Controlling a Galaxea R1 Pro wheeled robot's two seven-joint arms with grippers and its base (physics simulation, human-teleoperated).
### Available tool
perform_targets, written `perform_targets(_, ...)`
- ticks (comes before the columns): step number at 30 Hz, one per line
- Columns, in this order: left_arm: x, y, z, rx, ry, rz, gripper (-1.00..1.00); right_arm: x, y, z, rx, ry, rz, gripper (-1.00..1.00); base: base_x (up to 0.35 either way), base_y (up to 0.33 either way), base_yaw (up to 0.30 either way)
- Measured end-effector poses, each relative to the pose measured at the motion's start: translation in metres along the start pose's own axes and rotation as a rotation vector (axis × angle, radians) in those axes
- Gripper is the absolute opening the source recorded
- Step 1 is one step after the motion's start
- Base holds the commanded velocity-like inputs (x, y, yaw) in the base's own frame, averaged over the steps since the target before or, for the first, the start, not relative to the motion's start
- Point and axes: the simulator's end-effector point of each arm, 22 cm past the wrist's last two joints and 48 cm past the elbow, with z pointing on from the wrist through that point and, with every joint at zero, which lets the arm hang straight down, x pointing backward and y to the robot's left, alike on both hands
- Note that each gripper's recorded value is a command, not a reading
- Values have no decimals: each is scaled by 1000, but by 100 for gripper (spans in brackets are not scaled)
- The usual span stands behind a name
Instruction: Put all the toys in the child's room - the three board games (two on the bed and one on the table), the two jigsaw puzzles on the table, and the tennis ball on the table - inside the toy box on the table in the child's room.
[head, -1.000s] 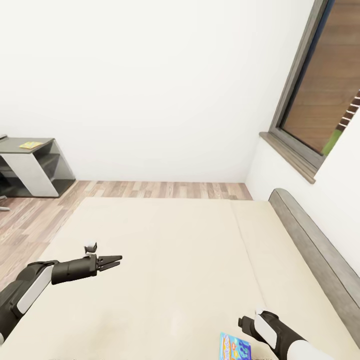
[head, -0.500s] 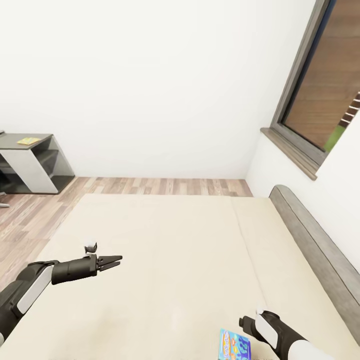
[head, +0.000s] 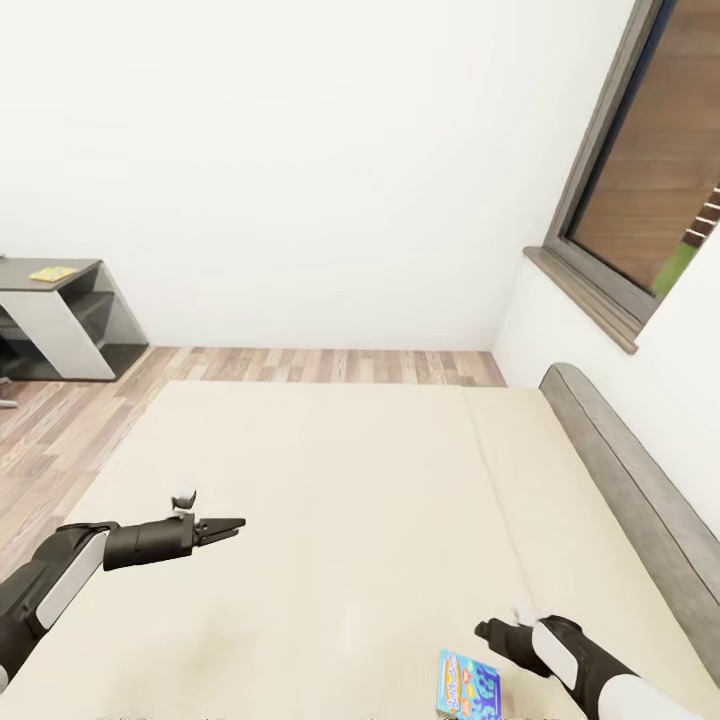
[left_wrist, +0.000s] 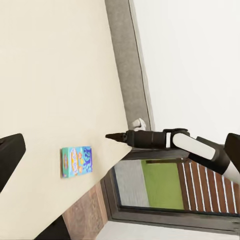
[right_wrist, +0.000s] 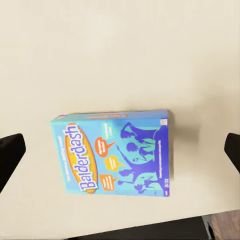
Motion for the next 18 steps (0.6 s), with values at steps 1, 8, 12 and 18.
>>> perform_targets(1,0,1,0,-2,1,-1,100,1,0,0,-6,5,1,100,0,0,0)
perform_targets(8,3,7,2,-9,8,-9,100,6,-1,2,-27,33,5,100,0,0,0)
perform_targets(12,5,10,3,-10,11,-15,100,8,-3,3,-25,41,6,100,0,0,0)
perform_targets(18,7,14,4,-12,16,-24,100,12,-5,6,-22,51,9,100,0,0,0)
